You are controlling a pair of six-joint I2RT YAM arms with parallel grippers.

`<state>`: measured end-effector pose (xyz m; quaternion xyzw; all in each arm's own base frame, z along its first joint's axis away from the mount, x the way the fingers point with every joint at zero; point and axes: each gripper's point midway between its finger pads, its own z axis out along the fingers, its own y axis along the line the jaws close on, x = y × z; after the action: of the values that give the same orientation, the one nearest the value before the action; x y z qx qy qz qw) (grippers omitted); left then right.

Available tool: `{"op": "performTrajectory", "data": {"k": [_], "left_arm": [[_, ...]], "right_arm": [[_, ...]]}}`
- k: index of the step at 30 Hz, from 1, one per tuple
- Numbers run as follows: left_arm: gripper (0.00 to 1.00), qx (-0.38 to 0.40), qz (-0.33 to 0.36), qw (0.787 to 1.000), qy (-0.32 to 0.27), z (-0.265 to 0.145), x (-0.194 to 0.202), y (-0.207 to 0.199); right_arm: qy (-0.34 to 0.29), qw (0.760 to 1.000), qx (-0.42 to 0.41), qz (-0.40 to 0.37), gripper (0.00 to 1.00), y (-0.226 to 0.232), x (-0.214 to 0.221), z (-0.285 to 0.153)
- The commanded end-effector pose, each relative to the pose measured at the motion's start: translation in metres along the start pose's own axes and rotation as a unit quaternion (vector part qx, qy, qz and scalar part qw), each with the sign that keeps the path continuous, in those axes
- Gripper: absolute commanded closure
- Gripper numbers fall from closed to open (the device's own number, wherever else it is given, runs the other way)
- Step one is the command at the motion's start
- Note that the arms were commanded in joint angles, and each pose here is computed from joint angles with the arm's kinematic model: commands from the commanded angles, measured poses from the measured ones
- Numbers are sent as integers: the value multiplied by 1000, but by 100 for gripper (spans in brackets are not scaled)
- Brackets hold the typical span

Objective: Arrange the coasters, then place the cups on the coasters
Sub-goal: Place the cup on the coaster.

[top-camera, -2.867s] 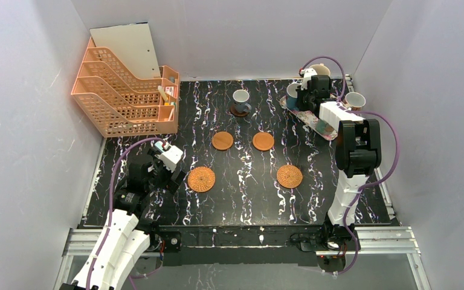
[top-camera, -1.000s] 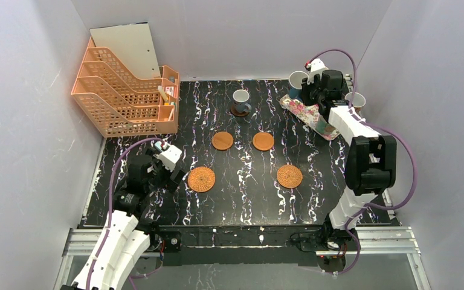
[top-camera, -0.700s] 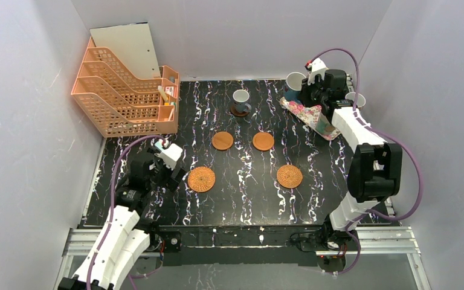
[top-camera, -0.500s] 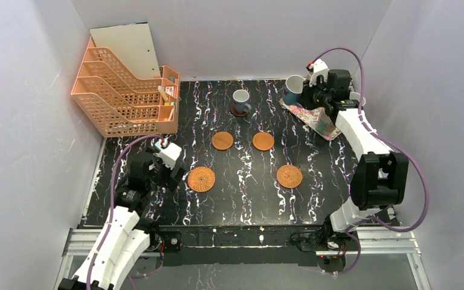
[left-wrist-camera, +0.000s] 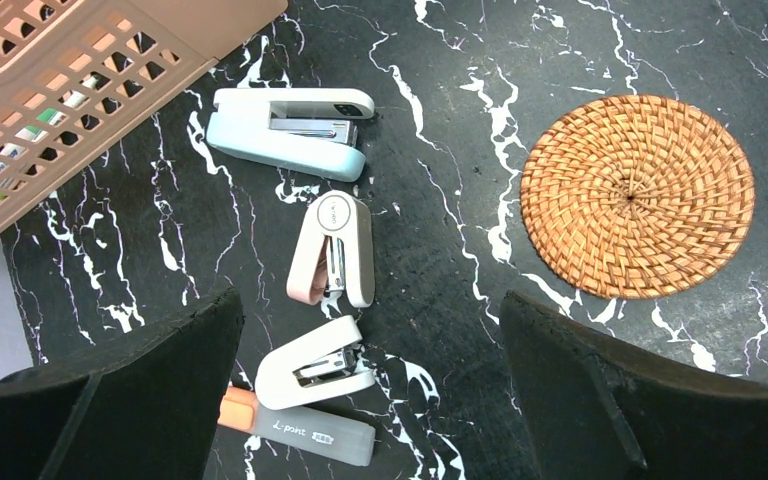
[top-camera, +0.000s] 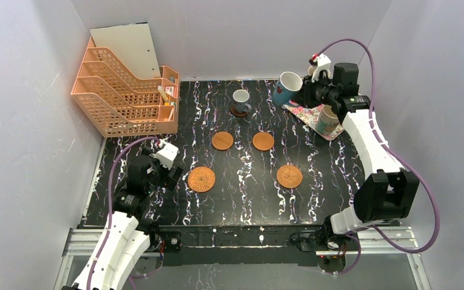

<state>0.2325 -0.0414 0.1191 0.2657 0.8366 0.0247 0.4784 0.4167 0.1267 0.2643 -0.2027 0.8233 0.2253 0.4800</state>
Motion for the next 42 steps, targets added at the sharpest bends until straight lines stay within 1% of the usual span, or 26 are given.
{"op": "performTrajectory", "data": {"k": [1,4,6,8,11,14,23,29,32,35,40,42], "left_arm": [[2,-15,-13,1000,-8,-2,2,5],[2,-17,-17,1000,-11,-3,1,6],[2,-14,-17,1000,-14,-3,0,5],[2,-1,-14,1000,-18,-3,-2,1],[2,5,-12,1000,-17,-3,-2,-1],[2,-9,-16,1000,-13,-3,0,4],[2,-9,-15,1000,-13,-4,1,4],[2,-14,-19,1000,-12,-4,2,7],[2,-17,-21,1000,-11,-5,3,8],[2,-15,-23,1000,-9,-4,4,8],[2,-19,-26,999,-6,-5,5,11],[2,-21,-29,999,-7,-5,6,12]], "right_arm": [[-99,988,-105,-47,99,63,-53,-35],[-105,983,-130,-78,99,74,-42,-38],[-101,981,-127,-105,99,79,-33,-35],[-94,976,-135,-144,99,94,-23,-28],[-68,966,-170,-181,99,124,-5,-11],[-47,960,-200,-192,99,142,10,-1],[-30,945,-238,-223,99,193,35,18],[-10,944,-242,-223,99,204,55,37],[-7,943,-249,-222,99,206,58,40],[-16,940,-255,-225,99,209,52,39],[-54,938,-246,-236,99,213,29,43],[-59,939,-244,-235,99,214,20,49]]}}
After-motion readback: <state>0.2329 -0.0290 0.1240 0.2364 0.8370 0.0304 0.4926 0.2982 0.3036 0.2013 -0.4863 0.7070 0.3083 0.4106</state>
